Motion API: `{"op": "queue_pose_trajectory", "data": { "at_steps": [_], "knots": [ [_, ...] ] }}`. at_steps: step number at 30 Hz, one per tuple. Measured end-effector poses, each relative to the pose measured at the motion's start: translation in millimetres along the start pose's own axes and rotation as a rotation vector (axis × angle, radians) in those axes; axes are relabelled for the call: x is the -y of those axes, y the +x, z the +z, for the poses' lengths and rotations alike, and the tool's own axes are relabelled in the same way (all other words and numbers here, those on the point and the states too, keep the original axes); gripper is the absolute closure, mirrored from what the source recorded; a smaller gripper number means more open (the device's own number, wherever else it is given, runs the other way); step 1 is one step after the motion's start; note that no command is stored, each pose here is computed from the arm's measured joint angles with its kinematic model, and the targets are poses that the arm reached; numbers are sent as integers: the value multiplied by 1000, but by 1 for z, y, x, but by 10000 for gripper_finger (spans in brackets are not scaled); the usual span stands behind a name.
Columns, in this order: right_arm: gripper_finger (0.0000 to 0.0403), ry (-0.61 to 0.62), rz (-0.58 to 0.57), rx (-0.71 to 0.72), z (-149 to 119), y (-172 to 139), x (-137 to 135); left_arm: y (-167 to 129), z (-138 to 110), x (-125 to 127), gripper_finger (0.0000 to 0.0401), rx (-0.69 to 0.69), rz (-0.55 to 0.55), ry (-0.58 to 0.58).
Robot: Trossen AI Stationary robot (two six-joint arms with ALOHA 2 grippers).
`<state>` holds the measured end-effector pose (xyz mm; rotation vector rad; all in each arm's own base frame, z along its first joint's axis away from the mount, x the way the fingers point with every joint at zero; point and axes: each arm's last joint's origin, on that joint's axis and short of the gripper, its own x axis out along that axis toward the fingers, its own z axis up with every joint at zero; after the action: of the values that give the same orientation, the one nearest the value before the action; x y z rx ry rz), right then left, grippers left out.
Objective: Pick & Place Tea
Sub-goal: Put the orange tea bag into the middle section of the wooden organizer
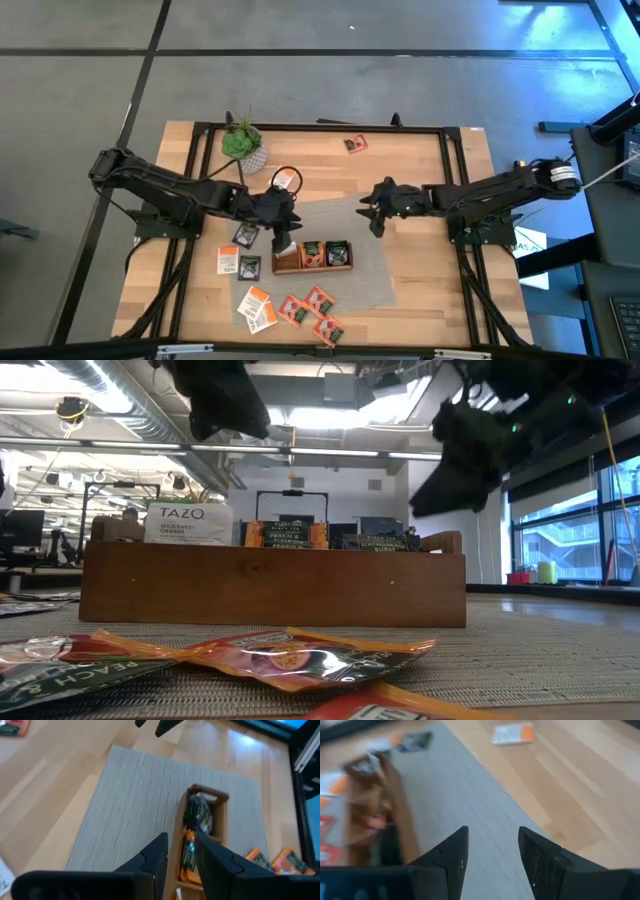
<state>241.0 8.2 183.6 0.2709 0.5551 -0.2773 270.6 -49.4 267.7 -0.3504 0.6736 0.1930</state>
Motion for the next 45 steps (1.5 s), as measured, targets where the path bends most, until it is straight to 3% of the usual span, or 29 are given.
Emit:
{"op": "queue_pose_trajectory", "data": {
  "at_steps": [6, 11, 20, 25, 28, 32, 36, 45],
  "knots": [
    [228, -76, -100, -14, -10, 18, 2, 0, -7, -6, 307, -51, 100, -7],
    [228, -71, -182, 34, -9, 22, 3, -1, -9, -8, 306, -48, 159, -17],
    [228, -43, -94, 201, 8, 21, -4, -4, -19, -2, 309, -98, 155, -61],
    [228, -55, -59, 271, 16, 19, -7, -7, -26, -6, 306, -133, 239, -139],
    [228, -46, -106, 310, 20, 19, -3, -7, -28, -10, 306, -141, 292, -173],
    [228, -19, -212, 315, 24, 22, 13, -7, -27, -14, 310, -126, 335, -170],
    [228, 14, -231, 276, 30, 26, 40, -7, -26, -15, 309, -113, 353, -155],
    [228, 58, -370, 14, 71, 25, 115, -8, -24, -17, 307, -51, 421, -140]
  ]
}}
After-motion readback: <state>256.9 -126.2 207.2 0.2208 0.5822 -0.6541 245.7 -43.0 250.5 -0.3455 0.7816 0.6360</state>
